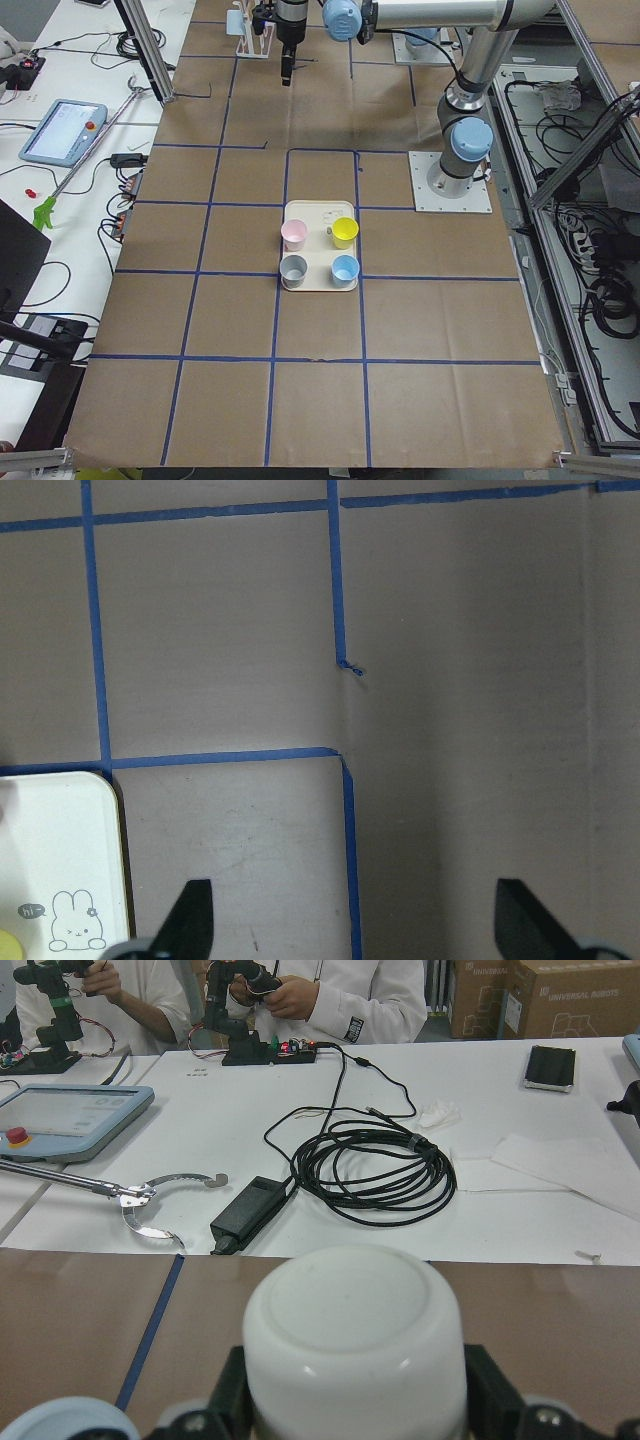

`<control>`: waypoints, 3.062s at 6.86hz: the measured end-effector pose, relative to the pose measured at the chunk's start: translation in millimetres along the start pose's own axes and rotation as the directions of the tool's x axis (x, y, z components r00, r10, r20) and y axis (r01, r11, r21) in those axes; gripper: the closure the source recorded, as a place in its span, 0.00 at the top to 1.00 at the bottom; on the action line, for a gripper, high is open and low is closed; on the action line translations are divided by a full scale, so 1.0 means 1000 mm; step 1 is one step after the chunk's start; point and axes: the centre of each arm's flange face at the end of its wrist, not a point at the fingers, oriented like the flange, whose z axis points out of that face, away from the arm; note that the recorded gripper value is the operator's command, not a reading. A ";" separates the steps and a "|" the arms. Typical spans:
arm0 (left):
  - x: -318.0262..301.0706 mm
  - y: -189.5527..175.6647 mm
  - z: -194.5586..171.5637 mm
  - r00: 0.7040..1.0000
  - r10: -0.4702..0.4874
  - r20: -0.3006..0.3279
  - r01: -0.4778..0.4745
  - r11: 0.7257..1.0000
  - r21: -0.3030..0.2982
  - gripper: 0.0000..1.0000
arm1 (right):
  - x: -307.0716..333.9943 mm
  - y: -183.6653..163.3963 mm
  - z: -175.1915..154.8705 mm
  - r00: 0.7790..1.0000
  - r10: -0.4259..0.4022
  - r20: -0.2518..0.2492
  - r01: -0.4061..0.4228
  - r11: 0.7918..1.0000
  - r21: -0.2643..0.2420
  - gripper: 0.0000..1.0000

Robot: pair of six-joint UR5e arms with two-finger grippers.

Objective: Transfer IKEA cup to right arm and place on rack

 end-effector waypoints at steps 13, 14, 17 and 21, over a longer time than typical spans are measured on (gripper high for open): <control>-0.003 0.010 -0.003 1.000 -0.024 -0.014 0.023 0.999 -0.046 1.00 | -0.007 -0.030 -0.021 1.000 0.011 -0.006 -0.011 1.000 0.010 1.00; -0.003 0.010 -0.003 1.000 -0.024 -0.015 0.023 0.999 -0.046 1.00 | -0.007 -0.050 -0.031 1.000 0.023 -0.004 -0.023 1.000 -0.012 1.00; -0.002 0.010 -0.004 1.000 -0.022 -0.016 0.022 0.999 -0.043 1.00 | -0.010 -0.103 -0.072 0.996 0.066 -0.053 -0.074 0.980 -0.185 1.00; -0.002 0.009 -0.004 1.000 -0.017 -0.018 0.016 0.999 -0.039 1.00 | -0.116 -0.114 -0.134 0.996 -0.036 -0.084 -0.020 0.811 -0.585 1.00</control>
